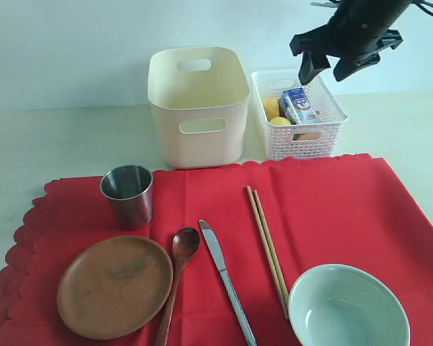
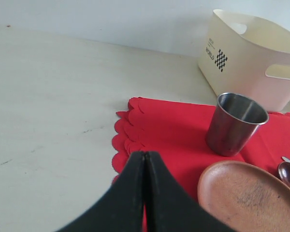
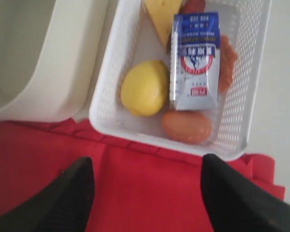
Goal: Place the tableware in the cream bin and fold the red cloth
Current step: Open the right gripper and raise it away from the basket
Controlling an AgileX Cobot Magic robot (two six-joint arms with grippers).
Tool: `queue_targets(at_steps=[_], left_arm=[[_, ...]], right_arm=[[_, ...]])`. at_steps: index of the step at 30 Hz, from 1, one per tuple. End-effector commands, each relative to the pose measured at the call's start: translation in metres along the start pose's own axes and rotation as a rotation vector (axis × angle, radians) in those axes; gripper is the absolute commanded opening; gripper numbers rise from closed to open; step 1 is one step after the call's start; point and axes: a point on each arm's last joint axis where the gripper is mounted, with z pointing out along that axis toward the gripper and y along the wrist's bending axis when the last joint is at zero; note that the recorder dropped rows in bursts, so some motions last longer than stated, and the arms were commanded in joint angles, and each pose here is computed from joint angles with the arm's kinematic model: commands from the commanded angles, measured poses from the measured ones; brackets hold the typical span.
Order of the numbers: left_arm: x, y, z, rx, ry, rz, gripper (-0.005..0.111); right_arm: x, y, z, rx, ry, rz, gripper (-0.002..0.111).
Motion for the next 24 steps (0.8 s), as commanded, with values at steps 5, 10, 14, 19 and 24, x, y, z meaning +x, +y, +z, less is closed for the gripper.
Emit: queue_targets(at_steps=[5, 10, 14, 19, 24], left_arm=[[0.000, 0.000, 0.000, 0.001, -0.009, -0.002, 0.000], [0.000, 0.000, 0.000, 0.001, -0.009, -0.002, 0.000], [0.000, 0.000, 0.000, 0.001, -0.009, -0.002, 0.000], [0.000, 0.000, 0.000, 0.001, -0.009, -0.002, 0.000], [0.000, 0.000, 0.000, 0.001, -0.009, -0.002, 0.000]], right_arm=[[0.058, 0.006, -0.028, 0.028, -0.057, 0.000, 0.060], [0.095, 0.008, -0.031, 0.039, -0.059, -0.021, 0.060], [0.115, 0.010, -0.031, 0.025, -0.050, 0.001, 0.060], [0.126, 0.019, -0.024, -0.074, -0.031, 0.014, 0.060], [0.128, 0.031, -0.021, -0.215, -0.060, -0.010, 0.060]])
